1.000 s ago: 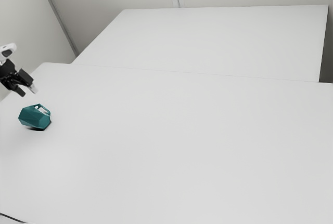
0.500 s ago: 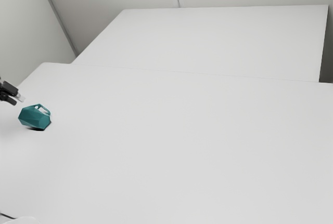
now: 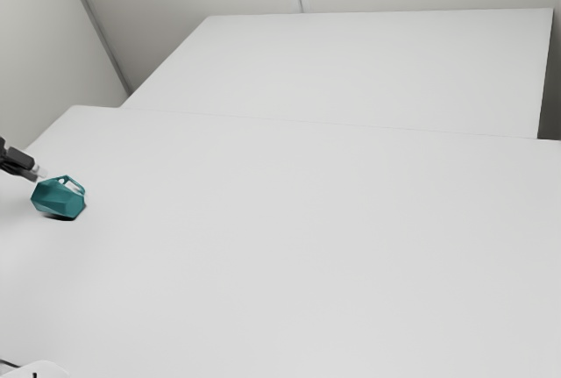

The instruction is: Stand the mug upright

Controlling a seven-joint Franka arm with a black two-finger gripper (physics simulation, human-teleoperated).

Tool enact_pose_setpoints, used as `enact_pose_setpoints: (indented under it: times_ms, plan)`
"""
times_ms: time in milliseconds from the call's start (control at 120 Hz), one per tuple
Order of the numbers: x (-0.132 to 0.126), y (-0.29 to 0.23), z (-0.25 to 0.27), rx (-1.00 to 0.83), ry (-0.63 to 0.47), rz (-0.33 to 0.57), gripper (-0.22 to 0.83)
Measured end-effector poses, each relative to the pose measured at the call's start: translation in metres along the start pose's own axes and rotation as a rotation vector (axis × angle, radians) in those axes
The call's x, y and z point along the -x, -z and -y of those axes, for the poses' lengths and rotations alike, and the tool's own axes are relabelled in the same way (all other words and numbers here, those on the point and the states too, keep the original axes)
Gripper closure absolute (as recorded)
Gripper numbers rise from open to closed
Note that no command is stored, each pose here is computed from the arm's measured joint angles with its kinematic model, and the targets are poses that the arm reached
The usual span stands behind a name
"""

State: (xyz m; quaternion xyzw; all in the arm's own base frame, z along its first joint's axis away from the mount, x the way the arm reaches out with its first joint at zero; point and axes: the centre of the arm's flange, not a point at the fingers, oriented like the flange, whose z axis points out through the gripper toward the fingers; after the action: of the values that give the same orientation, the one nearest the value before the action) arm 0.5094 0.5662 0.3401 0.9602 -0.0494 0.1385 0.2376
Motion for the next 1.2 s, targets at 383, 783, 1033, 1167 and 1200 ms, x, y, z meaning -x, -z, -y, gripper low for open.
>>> enact_pose_setpoints:
  times_ms: [383, 783, 1033, 1167, 1200]
  plan:
    - [0.019, 0.004, 0.017, -0.004, 0.001, -0.010, 0.00]
    - [0.023, -0.019, 0.022, 0.064, -0.010, -0.025, 0.00]
    - [0.026, -0.027, 0.022, 0.097, -0.010, -0.024, 0.00]
    - [0.027, -0.029, 0.019, 0.129, -0.015, -0.033, 0.00]
    - [0.028, -0.030, 0.019, 0.139, -0.015, -0.032, 0.00]
